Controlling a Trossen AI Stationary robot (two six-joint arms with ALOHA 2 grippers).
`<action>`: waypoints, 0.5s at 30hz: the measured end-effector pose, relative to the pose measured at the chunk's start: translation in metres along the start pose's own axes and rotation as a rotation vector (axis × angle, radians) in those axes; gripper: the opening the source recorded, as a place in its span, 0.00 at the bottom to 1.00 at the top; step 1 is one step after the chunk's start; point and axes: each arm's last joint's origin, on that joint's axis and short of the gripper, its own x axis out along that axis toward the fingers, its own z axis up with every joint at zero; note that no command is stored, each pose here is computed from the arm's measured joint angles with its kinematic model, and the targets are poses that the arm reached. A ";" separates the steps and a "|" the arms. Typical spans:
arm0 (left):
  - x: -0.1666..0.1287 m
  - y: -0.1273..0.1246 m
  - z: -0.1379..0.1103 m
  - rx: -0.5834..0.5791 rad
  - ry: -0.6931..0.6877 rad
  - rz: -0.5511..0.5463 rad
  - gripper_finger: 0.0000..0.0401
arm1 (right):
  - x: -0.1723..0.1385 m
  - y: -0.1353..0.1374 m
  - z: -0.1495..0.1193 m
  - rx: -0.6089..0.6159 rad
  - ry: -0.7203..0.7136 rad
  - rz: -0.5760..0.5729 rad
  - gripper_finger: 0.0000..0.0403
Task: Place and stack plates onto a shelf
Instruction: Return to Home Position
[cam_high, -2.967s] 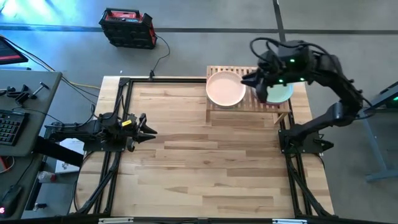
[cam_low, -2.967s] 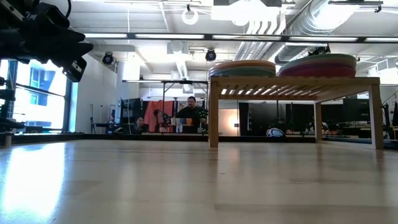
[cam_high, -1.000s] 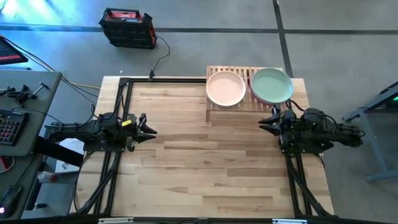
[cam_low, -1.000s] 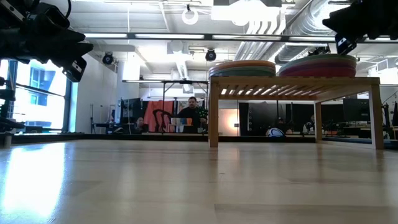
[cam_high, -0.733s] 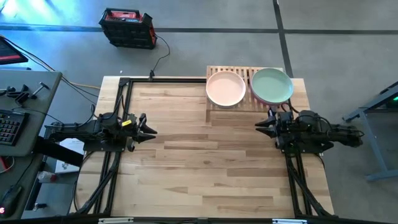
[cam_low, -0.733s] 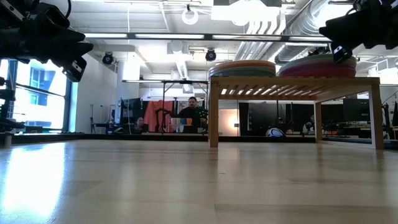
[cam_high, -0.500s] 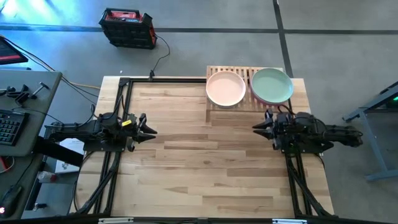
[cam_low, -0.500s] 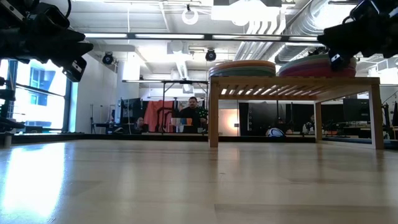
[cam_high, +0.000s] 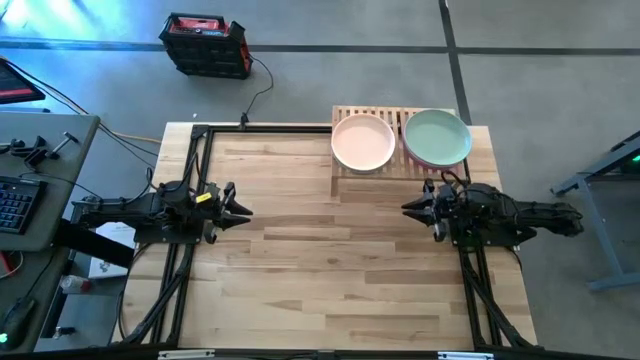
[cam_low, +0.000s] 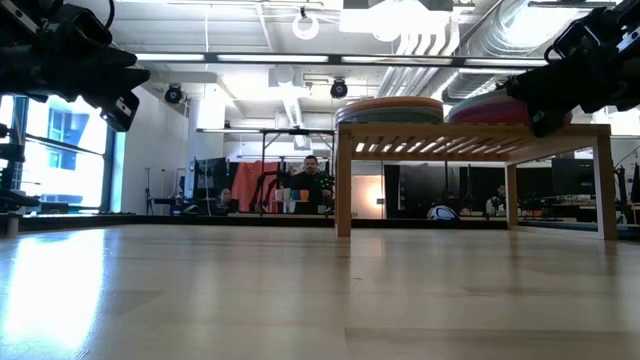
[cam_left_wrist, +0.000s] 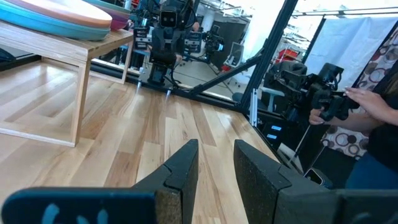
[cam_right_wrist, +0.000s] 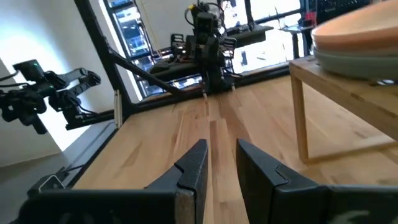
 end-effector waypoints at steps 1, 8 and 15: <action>0.000 0.000 0.000 0.000 0.000 0.000 0.22 | 0.000 0.000 -0.001 0.008 0.006 -0.009 0.17; 0.000 0.000 0.000 0.000 0.001 0.000 0.22 | 0.000 -0.001 -0.002 0.099 0.011 -0.030 0.17; 0.000 0.000 0.000 0.000 0.000 0.000 0.22 | 0.000 -0.001 -0.002 0.119 0.011 -0.031 0.17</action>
